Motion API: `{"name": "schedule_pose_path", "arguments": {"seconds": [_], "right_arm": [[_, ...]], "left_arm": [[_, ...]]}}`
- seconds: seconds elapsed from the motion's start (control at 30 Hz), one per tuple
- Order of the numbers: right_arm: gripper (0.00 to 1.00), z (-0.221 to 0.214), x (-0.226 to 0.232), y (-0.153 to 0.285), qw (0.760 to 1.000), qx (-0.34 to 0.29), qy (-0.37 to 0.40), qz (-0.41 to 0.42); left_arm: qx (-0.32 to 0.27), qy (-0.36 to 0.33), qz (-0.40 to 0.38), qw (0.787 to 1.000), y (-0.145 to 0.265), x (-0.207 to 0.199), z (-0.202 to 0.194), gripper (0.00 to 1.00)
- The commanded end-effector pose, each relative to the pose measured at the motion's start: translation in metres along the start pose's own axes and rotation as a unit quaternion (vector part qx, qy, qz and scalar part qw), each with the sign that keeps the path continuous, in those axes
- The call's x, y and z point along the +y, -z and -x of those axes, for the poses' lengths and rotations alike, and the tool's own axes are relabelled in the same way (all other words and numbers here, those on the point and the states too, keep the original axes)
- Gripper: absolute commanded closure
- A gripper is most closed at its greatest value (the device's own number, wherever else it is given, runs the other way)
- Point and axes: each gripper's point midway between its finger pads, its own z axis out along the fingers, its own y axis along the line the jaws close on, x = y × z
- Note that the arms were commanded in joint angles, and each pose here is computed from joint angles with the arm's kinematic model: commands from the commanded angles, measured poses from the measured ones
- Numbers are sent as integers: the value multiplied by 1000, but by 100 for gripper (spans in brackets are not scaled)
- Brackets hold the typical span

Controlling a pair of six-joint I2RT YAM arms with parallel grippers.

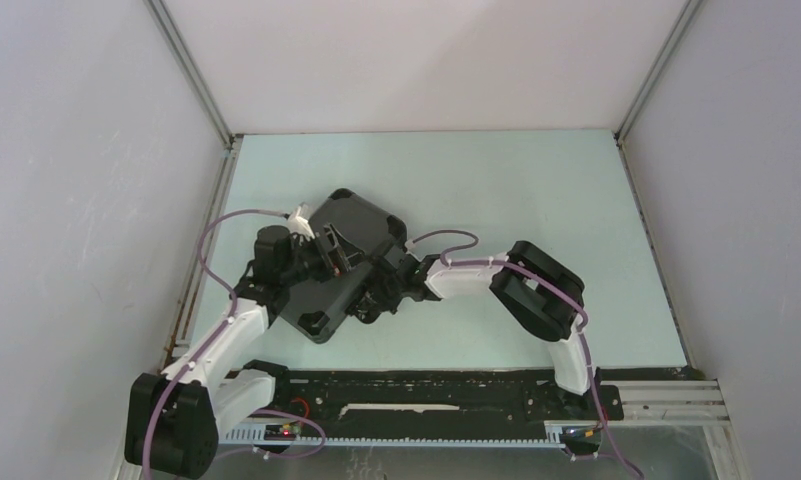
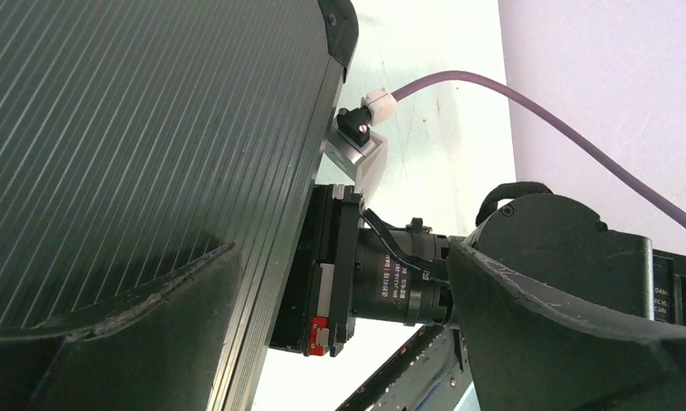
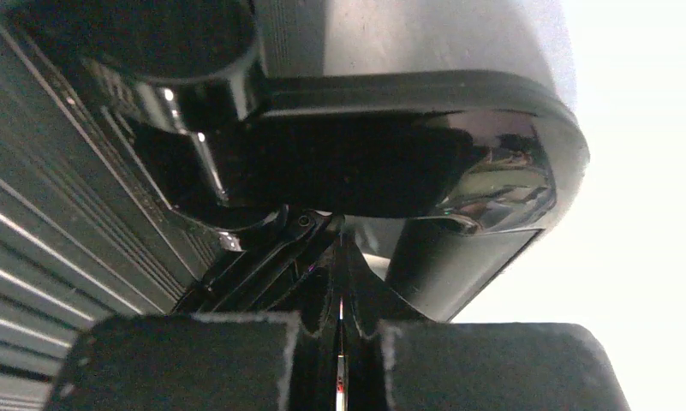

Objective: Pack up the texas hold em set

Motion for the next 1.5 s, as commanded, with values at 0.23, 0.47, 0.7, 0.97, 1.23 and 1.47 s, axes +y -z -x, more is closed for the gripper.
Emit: {"name": "schedule_pose_path", "arguments": {"seconds": [0.23, 0.47, 0.7, 0.97, 1.23, 1.47], "right_arm": [[98, 41, 18, 38, 983, -97, 155, 8], [88, 58, 17, 100, 971, -151, 186, 3], [87, 45, 30, 80, 975, -109, 188, 45], [81, 50, 32, 93, 960, -116, 251, 47], [59, 91, 8, 231, 897, -259, 357, 0], [18, 102, -30, 364, 856, -354, 377, 15]], "left_arm": [[57, 45, 82, 994, 8, 44, -42, 1], [57, 35, 85, 994, 9, 43, -39, 1], [55, 22, 87, 995, 12, 41, -36, 1], [37, -35, 45, 998, 22, 11, -16, 0], [-62, -161, -60, 983, 68, -85, 44, 0], [-177, -248, -77, 949, 145, -161, 91, 0]]}}
